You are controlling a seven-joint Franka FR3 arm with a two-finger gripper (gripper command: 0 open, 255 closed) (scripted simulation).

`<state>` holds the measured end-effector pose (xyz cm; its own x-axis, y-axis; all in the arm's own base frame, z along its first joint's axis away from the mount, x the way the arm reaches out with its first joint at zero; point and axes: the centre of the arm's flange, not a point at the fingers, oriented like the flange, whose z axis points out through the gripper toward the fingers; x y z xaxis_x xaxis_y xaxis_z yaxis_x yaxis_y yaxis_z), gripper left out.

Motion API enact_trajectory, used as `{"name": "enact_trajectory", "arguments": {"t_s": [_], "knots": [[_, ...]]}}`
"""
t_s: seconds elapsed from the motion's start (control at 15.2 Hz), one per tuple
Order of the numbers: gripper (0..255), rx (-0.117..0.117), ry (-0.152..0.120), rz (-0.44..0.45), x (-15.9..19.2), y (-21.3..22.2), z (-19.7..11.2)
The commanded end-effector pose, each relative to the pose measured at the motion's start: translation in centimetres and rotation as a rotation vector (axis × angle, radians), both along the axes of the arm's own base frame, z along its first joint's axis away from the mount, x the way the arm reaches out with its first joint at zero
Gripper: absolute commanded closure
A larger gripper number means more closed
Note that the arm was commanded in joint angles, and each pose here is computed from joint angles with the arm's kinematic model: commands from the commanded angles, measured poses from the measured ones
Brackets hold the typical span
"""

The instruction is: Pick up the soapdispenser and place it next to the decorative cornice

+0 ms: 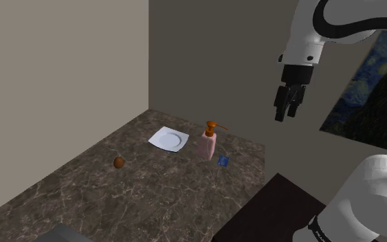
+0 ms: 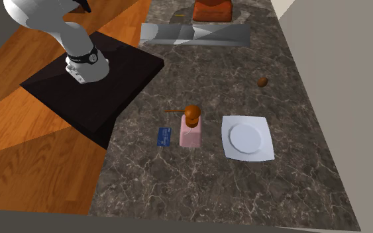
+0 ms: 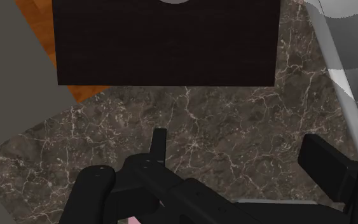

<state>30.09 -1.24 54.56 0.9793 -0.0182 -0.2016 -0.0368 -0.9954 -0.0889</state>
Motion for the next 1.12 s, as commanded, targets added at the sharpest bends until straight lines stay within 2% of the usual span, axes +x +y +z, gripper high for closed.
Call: {"name": "enact_trajectory", "arguments": {"t_s": [0.0,1.06], "knots": [[0,0.000,0.000,0.000,0.0,0.0,0.0],[0,-0.137,-0.079,0.023,16.0,-0.3,-11.8]]}}
